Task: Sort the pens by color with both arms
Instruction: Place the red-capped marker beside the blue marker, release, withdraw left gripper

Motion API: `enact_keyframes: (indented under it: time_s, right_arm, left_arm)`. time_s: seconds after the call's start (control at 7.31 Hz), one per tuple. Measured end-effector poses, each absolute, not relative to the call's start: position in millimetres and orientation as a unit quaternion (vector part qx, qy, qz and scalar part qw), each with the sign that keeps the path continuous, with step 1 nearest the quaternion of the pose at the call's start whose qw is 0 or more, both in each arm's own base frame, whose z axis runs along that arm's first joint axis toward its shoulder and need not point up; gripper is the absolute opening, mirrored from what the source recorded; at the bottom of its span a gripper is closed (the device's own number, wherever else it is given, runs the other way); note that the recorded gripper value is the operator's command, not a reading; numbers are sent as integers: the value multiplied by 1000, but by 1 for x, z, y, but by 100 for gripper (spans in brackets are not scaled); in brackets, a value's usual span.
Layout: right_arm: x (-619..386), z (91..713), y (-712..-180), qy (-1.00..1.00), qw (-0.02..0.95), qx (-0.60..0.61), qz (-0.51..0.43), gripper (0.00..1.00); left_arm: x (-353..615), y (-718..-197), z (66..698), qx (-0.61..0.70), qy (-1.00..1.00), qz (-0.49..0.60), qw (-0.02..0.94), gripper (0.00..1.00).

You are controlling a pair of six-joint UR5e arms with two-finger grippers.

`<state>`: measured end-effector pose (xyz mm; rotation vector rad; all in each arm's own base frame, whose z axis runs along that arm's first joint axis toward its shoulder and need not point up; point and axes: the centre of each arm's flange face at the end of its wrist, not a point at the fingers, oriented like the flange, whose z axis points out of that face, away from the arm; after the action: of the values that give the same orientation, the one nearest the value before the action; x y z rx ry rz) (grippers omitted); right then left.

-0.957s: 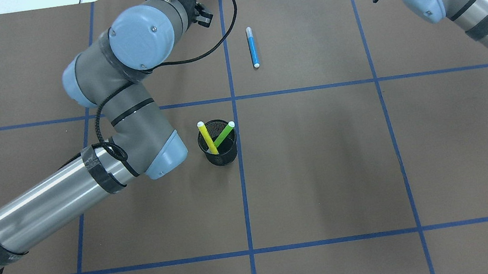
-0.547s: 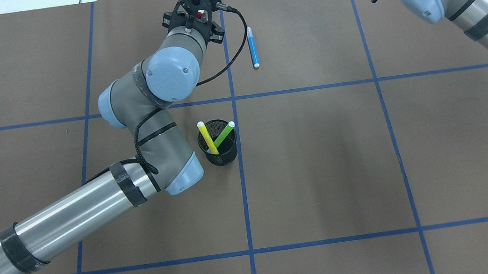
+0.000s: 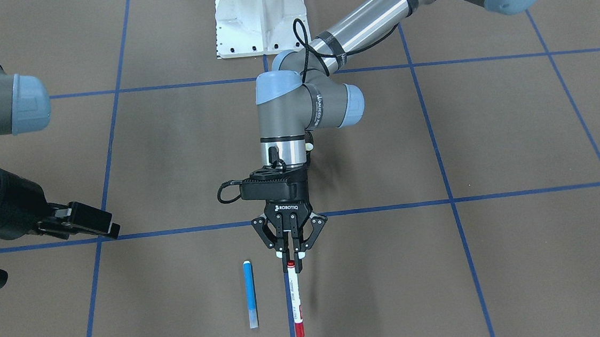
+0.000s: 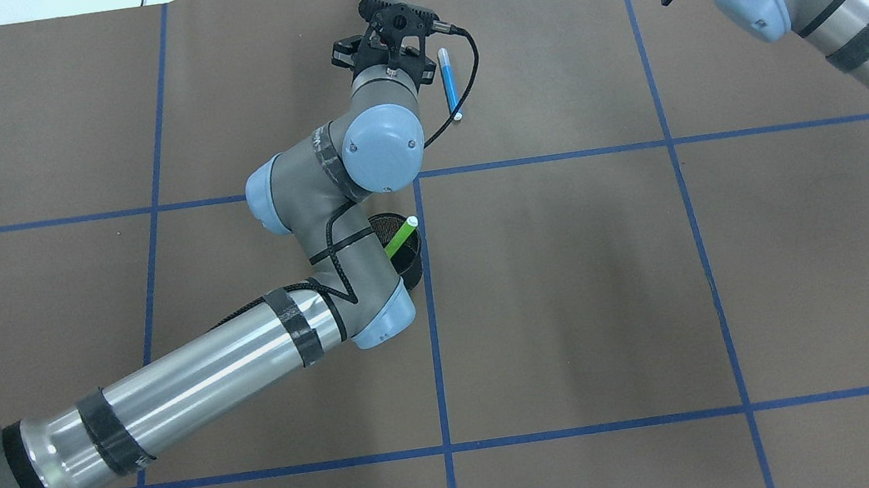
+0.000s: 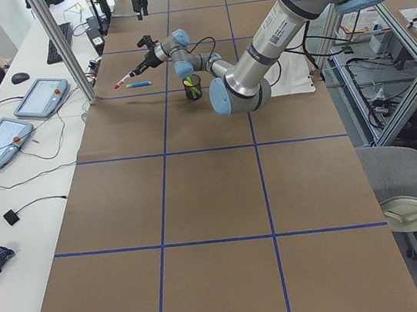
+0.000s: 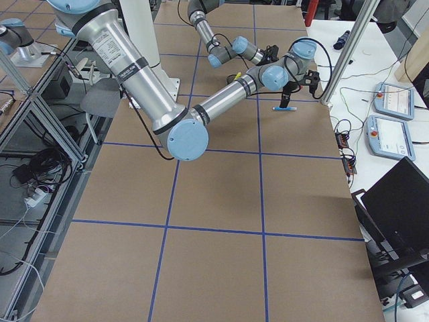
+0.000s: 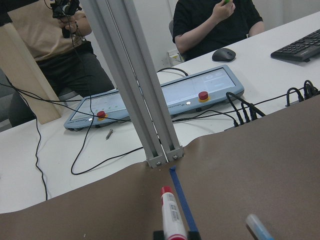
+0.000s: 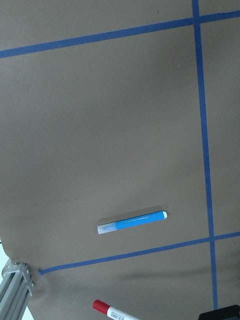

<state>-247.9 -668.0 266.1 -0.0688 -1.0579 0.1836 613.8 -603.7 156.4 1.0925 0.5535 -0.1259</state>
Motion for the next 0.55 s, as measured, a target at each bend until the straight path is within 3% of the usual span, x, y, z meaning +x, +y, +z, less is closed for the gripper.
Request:
enact_keyframes:
  time_s: [0.14, 0.27, 0.41, 0.55]
  right_arm:
    - [-248, 266, -668, -504, 859, -33, 87, 100]
    - [-248, 266, -668, -504, 859, -33, 87, 100]
    - [-248, 266, -668, -504, 859, -33, 87, 100]
    - [-248, 266, -668, -504, 859, -32, 87, 100]
  left_arm:
    - [619, -607, 159, 512, 259, -66, 817, 22]
    - [622, -609, 161, 512, 257, -69, 817, 62]
    - [623, -610, 161, 512, 256, -70, 817, 80]
    - [623, -610, 162, 512, 255, -70, 817, 92]
